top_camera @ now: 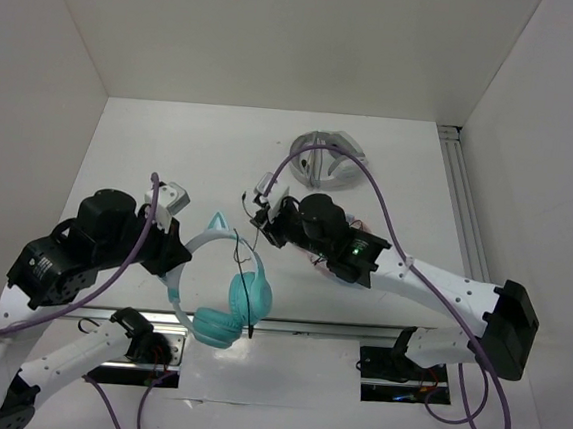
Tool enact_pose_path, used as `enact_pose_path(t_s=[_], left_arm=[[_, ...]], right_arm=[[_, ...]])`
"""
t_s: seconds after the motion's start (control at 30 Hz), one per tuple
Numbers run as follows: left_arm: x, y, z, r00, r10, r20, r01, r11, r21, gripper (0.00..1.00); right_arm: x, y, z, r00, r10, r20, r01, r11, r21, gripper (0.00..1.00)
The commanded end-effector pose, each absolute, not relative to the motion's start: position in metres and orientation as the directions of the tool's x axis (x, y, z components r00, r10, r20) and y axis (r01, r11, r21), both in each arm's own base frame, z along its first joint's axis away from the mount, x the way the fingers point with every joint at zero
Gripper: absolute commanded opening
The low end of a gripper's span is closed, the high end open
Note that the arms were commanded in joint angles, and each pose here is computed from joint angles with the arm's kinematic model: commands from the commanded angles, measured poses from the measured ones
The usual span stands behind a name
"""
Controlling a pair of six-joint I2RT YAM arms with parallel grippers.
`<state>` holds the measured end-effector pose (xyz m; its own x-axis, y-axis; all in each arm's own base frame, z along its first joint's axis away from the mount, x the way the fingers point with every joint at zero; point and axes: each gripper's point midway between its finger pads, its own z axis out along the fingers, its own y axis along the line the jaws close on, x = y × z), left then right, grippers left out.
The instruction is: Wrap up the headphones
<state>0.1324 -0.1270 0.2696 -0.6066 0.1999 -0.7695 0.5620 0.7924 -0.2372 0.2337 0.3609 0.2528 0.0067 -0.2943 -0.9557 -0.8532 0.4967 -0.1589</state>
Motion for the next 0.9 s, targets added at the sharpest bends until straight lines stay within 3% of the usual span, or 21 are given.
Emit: enact_pose_path(t_s=[0.0, 0.13, 0.27, 0.5, 0.87], left_arm=[[0.138, -0.125, 0.286, -0.605, 0.157, -0.781, 0.526, 0.815, -0.243, 0.0], [0.146, -0.116, 0.298, -0.619, 0.123, -0.776, 0.455, 0.861, -0.226, 0.0], [0.145, -0.117, 0.306, -0.628, 0.091, -0.773, 0.436, 0.864, -0.252, 0.0], [0.145, -0.126, 0.316, -0.633, 0.044, -0.773, 0.435, 0.846, -0.308, 0.0], [0.13, -0.139, 0.354, -0.584, -0.053, -0.81, 0.498, 0.765, -0.409, 0.0]], right_arm=[[0.231, 0.363, 0.284, 0.039, -0.173, -0.984, -0.863, 0.49, -0.121, 0.35], [0.219, 0.362, 0.277, -0.006, -0.144, -0.99, -0.905, 0.422, -0.056, 0.57], [0.205, 0.364, 0.278, -0.034, -0.077, -0.996, -0.94, 0.341, 0.006, 0.66], [0.195, 0.373, 0.265, -0.068, -0.007, -0.998, -0.965, 0.256, 0.064, 0.67], [0.213, 0.395, 0.257, -0.095, 0.147, -0.985, -0.954, 0.269, 0.132, 0.67]])
